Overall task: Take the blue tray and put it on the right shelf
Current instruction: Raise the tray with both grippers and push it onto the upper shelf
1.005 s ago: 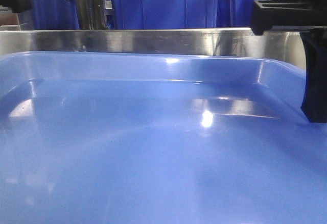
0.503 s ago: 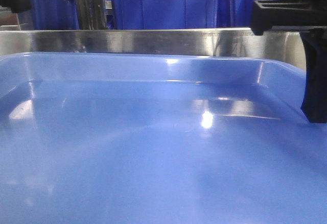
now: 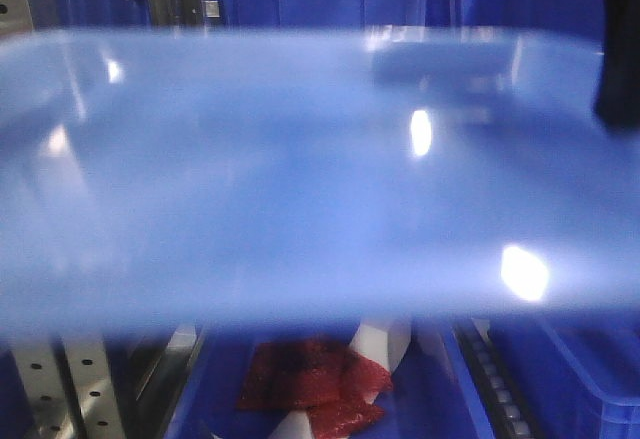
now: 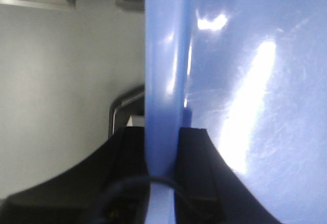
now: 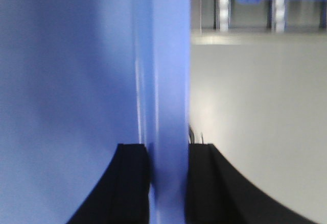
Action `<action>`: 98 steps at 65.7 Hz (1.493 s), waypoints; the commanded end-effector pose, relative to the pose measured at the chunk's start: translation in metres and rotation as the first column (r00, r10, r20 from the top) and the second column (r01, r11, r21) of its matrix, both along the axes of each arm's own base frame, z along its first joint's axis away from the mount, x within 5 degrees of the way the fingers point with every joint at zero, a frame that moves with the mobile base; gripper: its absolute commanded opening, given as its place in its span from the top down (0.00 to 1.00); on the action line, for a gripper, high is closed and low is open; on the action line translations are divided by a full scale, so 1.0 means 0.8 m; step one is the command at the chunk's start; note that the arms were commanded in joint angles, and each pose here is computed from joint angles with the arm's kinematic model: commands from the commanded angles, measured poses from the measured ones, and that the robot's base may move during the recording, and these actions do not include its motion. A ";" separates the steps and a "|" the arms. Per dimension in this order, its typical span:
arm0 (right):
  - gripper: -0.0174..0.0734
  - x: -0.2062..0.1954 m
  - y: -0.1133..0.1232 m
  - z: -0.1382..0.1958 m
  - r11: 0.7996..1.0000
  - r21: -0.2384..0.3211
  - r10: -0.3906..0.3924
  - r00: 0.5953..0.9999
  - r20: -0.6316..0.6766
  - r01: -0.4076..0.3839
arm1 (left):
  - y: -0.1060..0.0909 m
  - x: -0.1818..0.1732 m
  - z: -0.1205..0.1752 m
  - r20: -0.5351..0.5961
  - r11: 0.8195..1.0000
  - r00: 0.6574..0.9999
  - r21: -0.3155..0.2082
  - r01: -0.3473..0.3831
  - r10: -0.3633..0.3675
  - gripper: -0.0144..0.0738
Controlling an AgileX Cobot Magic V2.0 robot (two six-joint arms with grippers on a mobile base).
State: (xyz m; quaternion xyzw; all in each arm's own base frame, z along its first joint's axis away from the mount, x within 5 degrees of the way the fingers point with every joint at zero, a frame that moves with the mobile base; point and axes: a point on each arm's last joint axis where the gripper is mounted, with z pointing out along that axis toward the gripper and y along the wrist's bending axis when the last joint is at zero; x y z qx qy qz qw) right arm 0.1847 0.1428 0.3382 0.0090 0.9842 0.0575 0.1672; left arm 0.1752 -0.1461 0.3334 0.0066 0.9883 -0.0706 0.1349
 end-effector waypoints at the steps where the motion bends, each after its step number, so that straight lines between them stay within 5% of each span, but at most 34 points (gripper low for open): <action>1: 0.56 0.005 0.013 0.056 0.979 0.186 0.049 0.986 0.161 -0.079 | -0.012 0.004 0.042 0.143 0.986 0.989 -0.162 0.043 -0.020 0.89; 14: 0.56 0.042 0.002 0.095 0.979 0.196 0.007 0.967 0.256 -0.059 | -0.023 0.033 0.075 0.269 0.975 0.963 -0.204 0.085 -0.027 0.89; 23: 0.56 0.077 -0.002 0.115 0.980 0.193 -0.020 0.951 0.307 -0.042 | -0.024 0.075 0.101 0.382 0.963 0.924 -0.258 0.074 0.031 0.89; 29: 0.56 0.102 -0.001 0.123 0.981 0.190 -0.033 0.942 0.334 -0.033 | -0.025 0.105 0.111 0.437 0.964 0.899 -0.249 0.093 0.027 0.88; 49: 0.56 0.180 0.011 0.130 0.973 0.230 -0.097 0.907 0.409 0.000 | -0.031 0.182 0.132 0.595 0.952 0.798 -0.288 0.102 0.095 0.66; 64: 0.56 0.229 0.013 0.117 0.967 0.256 -0.136 0.875 0.465 0.015 | -0.028 0.220 0.113 0.611 0.957 0.782 -0.282 0.067 0.125 0.64; 80: 0.55 0.256 0.016 0.083 0.972 0.230 -0.139 0.895 0.424 0.042 | -0.030 0.245 0.077 0.562 0.970 0.819 -0.243 0.032 0.114 0.64; 89: 0.42 0.261 0.014 0.075 0.982 0.185 -0.123 0.897 0.425 0.046 | -0.028 0.250 0.070 0.569 0.981 0.818 -0.192 0.026 0.090 0.64; 98: 0.16 0.264 0.004 0.069 0.988 0.138 -0.126 0.906 0.404 0.075 | -0.023 0.253 0.067 0.582 0.993 0.811 -0.116 0.017 0.054 0.52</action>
